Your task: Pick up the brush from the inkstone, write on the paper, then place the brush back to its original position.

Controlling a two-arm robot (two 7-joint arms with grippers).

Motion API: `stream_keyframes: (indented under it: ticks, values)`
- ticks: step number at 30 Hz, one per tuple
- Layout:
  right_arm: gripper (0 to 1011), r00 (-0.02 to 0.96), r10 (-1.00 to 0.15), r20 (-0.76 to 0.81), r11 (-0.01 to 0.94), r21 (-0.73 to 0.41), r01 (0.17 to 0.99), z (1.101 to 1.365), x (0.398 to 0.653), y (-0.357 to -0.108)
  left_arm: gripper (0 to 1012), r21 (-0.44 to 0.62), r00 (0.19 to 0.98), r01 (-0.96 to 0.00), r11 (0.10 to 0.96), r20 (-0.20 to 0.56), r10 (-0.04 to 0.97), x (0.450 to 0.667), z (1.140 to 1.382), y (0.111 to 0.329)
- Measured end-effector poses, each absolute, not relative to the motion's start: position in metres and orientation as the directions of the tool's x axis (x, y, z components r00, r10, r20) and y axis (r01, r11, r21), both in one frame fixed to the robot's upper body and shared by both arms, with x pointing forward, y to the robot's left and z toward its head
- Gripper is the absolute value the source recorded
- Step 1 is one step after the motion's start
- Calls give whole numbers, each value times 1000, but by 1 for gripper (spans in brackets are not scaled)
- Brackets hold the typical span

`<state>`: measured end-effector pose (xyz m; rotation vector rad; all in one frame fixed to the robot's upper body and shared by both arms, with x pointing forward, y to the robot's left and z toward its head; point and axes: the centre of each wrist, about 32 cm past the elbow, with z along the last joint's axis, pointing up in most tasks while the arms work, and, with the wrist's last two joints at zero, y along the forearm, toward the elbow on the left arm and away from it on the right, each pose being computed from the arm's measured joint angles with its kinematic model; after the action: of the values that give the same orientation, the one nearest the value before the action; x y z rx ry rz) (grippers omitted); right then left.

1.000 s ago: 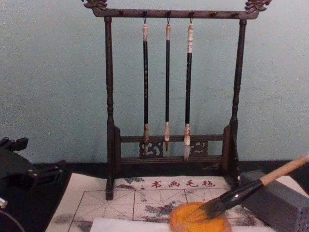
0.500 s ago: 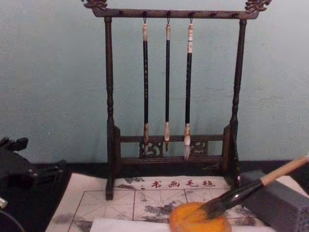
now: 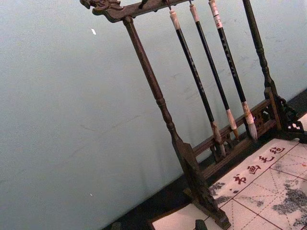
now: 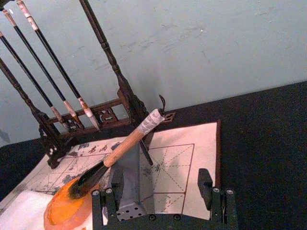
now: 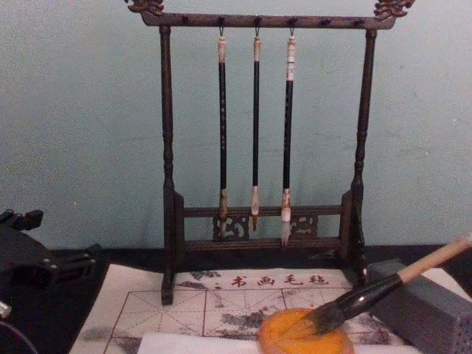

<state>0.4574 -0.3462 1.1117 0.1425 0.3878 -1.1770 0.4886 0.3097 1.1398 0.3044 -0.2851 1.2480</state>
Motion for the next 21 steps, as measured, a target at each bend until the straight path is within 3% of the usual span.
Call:
stream_keyframes:
  ticks: [21]
  values:
    - [1000, 327, -870, -368, 384, -92, 919, 1112, 457, -346, 1001, 70, 292, -955, 287, 374, 880, 489, 1140, 310]
